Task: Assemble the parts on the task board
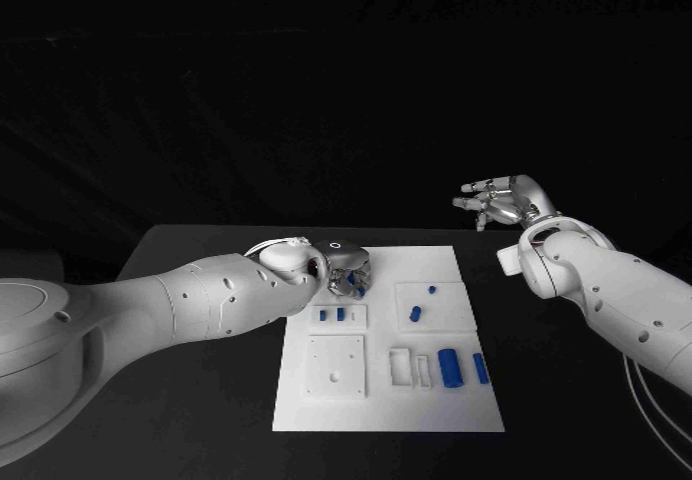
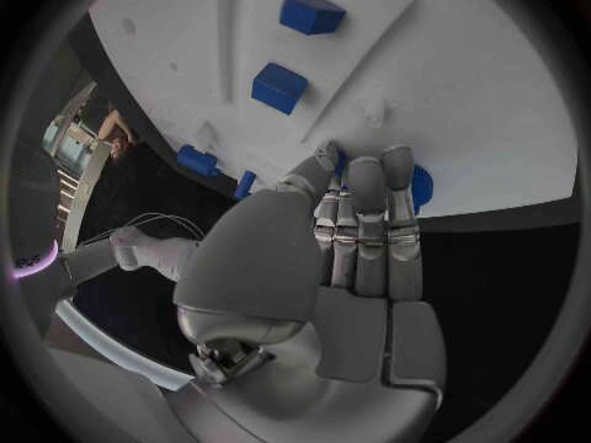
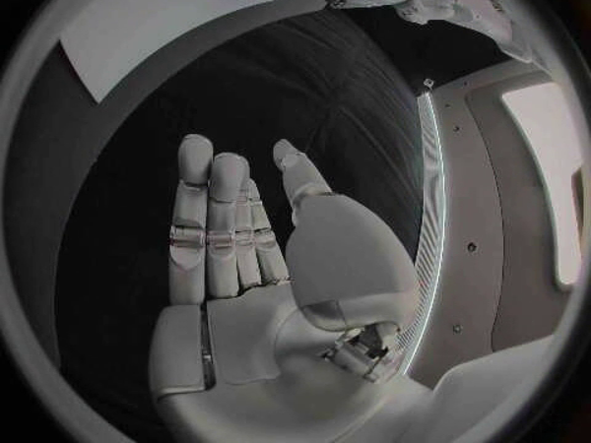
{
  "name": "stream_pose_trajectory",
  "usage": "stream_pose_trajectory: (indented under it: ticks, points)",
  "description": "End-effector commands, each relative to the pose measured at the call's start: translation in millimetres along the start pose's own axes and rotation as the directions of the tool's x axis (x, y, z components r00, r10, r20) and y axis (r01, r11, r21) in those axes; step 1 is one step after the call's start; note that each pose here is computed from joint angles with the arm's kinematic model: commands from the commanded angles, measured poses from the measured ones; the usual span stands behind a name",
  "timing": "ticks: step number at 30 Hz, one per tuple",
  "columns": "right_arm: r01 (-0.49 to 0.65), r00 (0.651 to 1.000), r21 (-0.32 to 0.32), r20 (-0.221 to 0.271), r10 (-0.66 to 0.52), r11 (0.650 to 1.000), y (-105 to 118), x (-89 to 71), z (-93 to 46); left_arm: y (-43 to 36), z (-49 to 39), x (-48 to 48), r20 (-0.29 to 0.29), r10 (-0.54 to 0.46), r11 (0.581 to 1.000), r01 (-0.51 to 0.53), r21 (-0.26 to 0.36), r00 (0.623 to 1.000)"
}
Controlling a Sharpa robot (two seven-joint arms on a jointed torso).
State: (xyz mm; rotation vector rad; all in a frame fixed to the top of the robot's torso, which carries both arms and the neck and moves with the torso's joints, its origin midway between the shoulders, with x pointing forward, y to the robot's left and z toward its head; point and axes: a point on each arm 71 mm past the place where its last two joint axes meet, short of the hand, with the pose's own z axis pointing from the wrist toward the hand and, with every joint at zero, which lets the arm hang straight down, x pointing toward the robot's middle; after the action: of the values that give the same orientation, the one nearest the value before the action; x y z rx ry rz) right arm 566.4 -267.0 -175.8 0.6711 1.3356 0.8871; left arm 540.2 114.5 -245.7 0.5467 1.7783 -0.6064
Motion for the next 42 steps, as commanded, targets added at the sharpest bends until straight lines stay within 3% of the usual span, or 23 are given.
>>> stream_pose_trajectory:
  ticks: [1,12,18,24,31,37,42]
  points:
    - [-0.002,1.0,-0.011,-0.011,0.001,1.0,1.1,1.2,0.1,-0.4,0.3,0.5,-0.003,-0.006,1.0,0.006,-0.006,1.0]
    - [-0.002,1.0,-0.011,-0.012,0.002,1.0,1.2,1.8,0.2,-1.2,-1.3,-1.6,0.032,-0.013,1.0,0.013,0.005,0.999]
    - [-0.001,1.0,-0.01,-0.012,0.001,1.0,0.8,1.3,0.1,1.5,-7.8,-0.3,0.013,-0.102,0.995,0.102,-0.008,0.995]
    - [0.0,1.0,-0.009,-0.012,0.0,1.0,0.4,0.5,0.0,7.5,-14.0,-10.7,0.033,-0.212,0.976,0.213,-0.032,0.977]
    - [0.003,1.0,-0.007,-0.009,-0.003,1.0,-1.0,-1.8,-0.4,15.4,-25.6,-28.8,0.059,-0.371,0.925,0.374,-0.067,0.927]
    - [0.005,1.0,-0.004,-0.008,-0.005,1.0,-2.0,-2.7,-0.5,21.0,-35.7,-38.8,0.057,-0.383,0.919,0.387,-0.081,0.922]
    - [0.006,1.0,-0.003,-0.007,-0.006,1.0,-2.4,-3.4,-0.8,27.5,-46.1,-40.1,0.049,-0.36,0.927,0.363,-0.094,0.932]
